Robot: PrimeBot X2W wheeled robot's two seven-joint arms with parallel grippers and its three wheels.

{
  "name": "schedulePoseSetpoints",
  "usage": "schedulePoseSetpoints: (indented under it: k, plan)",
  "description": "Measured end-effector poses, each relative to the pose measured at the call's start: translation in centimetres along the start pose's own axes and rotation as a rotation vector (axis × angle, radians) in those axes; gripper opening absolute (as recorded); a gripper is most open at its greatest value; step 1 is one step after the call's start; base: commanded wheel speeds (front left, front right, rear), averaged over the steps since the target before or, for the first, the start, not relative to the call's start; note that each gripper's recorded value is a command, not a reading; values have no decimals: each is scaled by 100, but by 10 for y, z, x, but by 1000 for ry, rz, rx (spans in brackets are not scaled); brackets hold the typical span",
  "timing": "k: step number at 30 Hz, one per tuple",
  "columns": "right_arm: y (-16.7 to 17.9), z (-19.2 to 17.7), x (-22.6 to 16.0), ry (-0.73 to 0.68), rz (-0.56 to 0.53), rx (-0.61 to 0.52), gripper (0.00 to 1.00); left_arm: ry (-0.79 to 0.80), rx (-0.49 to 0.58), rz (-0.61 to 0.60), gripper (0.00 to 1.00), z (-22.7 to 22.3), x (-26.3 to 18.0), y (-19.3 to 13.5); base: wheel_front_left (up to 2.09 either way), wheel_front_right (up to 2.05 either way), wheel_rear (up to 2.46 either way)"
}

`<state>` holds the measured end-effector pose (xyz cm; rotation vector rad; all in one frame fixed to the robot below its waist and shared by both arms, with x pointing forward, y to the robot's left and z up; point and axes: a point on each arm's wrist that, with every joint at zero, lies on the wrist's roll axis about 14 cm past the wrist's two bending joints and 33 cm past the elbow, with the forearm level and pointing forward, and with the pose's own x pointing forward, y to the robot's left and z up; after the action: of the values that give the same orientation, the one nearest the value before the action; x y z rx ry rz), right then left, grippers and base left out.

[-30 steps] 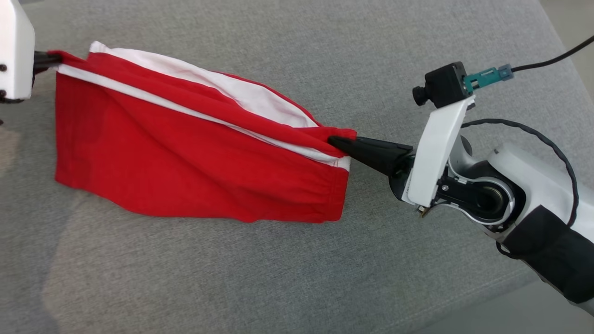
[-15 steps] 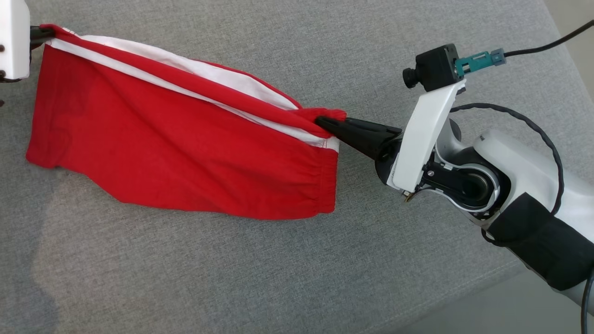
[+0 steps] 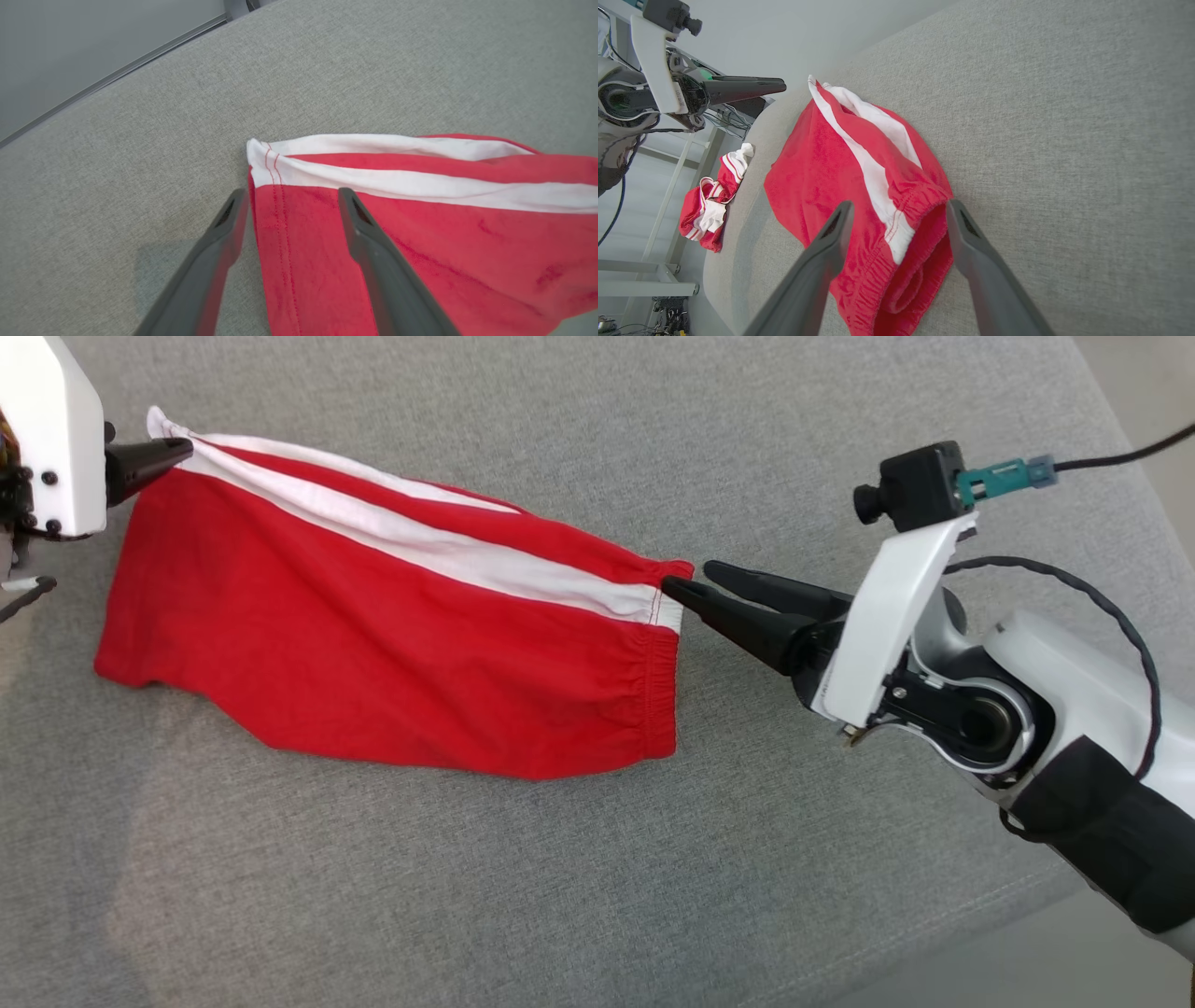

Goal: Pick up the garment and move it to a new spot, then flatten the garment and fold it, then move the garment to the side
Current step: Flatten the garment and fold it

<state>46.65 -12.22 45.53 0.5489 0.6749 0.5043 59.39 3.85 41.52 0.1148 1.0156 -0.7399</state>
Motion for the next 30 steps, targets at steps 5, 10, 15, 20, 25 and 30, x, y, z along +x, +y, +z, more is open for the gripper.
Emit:
schedulePoseSetpoints:
  k: [5,10,15,20,25,30]
  plan:
    - [-1,13,-20,-89,-19,-38,100,-3,11,2,100,-6,-17,-5,0,0,0]
    - [-2,31,-38,-202,-36,-87,100,-10,12,17,100,-11,-28,-3,0,0,0]
    - [-15,40,-58,-306,-89,-144,100,28,-12,28,100,-31,-22,4,0,0,0]
    - [-29,50,-80,-422,-137,-163,100,69,-51,28,100,-49,-8,14,0,0,0]
    - [-42,41,-91,-443,-178,-134,100,102,-93,-10,100,-58,9,11,0,0,0]
    - [-52,31,-96,-440,-212,-107,100,128,-106,-50,100,-61,22,2,0,0,0]
